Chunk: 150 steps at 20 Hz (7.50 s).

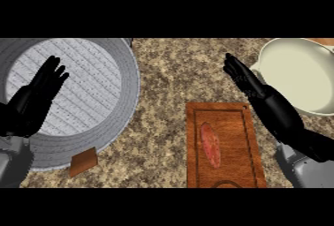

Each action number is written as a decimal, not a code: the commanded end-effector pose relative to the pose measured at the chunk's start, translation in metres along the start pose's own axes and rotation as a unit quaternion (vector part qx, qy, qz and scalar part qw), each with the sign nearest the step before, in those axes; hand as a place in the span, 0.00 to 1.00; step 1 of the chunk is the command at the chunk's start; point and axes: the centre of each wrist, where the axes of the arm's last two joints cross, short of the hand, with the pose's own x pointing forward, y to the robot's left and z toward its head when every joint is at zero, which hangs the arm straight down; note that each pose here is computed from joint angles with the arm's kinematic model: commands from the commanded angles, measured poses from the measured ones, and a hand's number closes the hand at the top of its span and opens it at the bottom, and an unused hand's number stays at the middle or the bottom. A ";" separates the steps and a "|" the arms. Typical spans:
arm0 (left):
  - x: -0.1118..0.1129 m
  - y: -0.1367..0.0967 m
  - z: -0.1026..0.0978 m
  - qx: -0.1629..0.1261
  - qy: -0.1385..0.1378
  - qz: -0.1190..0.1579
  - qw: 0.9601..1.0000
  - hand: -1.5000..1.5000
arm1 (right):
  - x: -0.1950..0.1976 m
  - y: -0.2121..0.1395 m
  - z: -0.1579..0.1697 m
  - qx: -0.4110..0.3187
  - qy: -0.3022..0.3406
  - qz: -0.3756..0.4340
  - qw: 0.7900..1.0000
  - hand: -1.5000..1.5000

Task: Pick the sweet potato from the cutting board and place it in the pot

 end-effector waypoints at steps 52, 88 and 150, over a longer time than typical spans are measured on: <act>-0.013 -0.038 -0.013 0.060 -0.071 0.027 0.995 0.50 | -0.114 -0.016 -0.026 0.482 -0.065 0.251 0.837 0.00; -0.015 -0.043 -0.012 0.074 -0.077 0.028 0.994 0.50 | -0.152 0.090 0.008 0.501 -0.152 0.283 0.804 1.00; -0.024 -0.026 -0.012 0.065 -0.083 0.027 0.994 0.50 | -0.107 -0.158 -0.034 -0.558 0.485 0.510 0.440 1.00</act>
